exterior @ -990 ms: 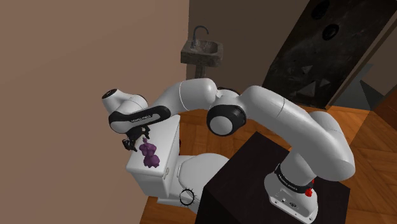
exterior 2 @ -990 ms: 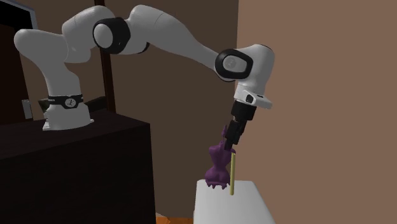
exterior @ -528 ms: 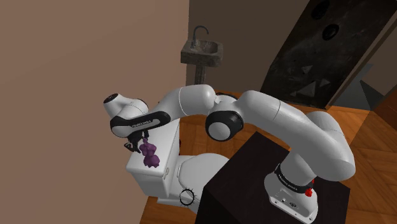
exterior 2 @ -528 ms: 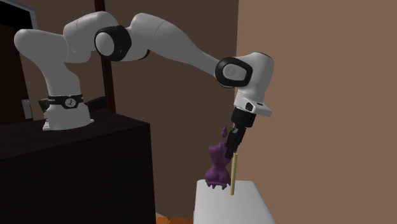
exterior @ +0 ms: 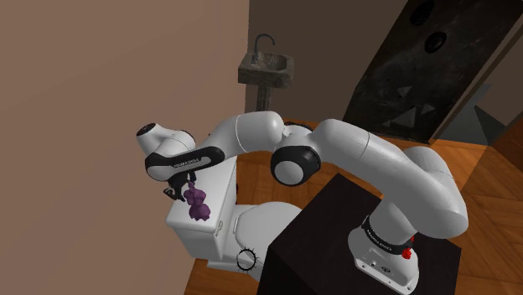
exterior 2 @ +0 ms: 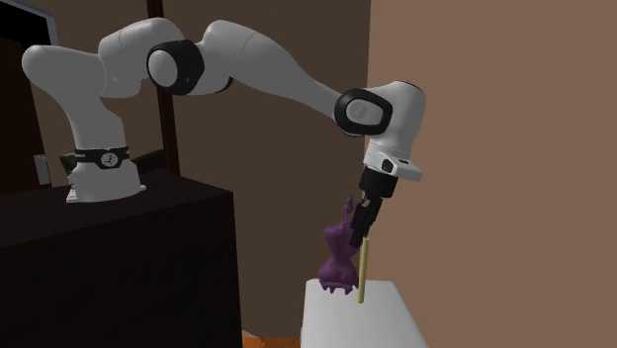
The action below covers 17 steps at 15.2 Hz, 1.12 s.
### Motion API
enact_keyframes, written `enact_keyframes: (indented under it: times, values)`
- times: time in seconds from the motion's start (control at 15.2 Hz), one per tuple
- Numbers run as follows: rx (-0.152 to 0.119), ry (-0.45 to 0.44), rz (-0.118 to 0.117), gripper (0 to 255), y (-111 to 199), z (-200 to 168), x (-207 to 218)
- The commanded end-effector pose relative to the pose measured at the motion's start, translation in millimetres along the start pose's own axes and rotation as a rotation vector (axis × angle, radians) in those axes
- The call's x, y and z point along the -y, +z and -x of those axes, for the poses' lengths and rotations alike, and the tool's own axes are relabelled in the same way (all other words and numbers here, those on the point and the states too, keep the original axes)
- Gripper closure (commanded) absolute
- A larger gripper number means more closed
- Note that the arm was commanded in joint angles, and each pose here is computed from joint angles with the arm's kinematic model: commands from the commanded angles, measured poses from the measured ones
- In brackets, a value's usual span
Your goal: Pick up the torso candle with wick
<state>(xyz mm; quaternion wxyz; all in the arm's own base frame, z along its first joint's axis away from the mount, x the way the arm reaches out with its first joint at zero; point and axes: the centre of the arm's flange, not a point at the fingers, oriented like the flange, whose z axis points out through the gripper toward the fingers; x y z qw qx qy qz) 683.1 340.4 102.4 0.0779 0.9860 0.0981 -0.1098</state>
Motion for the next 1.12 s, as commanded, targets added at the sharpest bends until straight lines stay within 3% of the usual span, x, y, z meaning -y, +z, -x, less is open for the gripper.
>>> enact_keyframes:
  times: [0.0, 1.06]
  values:
    - [0.002, 0.0, 0.002, 255, -4, 2, -1]
    - [0.002, 0.0, 0.002, 255, -76, 19, -11]
